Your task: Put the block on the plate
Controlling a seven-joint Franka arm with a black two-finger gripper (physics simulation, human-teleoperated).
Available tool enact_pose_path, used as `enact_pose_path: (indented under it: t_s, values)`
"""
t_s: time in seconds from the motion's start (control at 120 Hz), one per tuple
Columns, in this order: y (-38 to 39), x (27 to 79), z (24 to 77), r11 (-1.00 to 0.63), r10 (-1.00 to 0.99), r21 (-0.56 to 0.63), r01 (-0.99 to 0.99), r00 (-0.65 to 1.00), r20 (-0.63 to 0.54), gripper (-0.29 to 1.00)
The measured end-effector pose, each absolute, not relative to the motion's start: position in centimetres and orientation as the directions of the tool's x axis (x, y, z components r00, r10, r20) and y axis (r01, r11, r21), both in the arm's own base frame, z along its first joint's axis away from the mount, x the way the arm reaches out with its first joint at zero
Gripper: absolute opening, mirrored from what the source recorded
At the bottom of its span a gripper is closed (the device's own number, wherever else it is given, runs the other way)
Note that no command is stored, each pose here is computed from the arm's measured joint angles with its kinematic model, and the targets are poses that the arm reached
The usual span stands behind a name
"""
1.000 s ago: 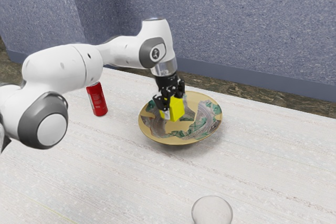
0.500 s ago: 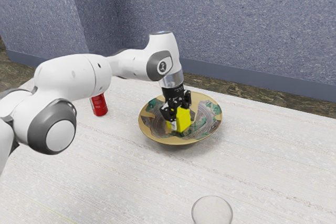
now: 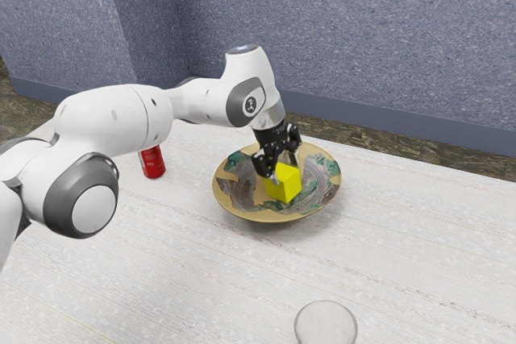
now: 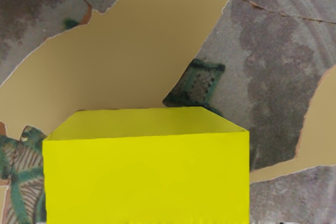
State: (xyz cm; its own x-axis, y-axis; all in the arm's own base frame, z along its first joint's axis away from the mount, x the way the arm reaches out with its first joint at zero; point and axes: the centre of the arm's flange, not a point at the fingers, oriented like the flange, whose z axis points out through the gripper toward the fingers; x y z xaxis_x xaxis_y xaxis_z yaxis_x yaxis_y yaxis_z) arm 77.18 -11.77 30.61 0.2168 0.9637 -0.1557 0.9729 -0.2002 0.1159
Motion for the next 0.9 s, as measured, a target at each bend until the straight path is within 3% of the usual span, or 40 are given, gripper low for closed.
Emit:
enact_pose_path:
  t_s: [0.242, 0.542, 0.742, 0.9]
  values:
    - [-11.5, 76.6, 36.5, -0.203, 0.963, 0.184, 0.962, 0.23, -0.143, 0.66]
    - [-13.1, 72.6, 48.3, -0.269, 0.945, 0.241, 0.932, 0.304, -0.121, 0.69]
    - [-10.0, 70.0, 51.9, -0.458, 0.88, 0.199, 0.866, 0.474, -0.037, 0.7]
    - [-6.5, 68.3, 54.6, -0.694, 0.715, 0.166, 0.701, 0.699, 0.039, 0.7]
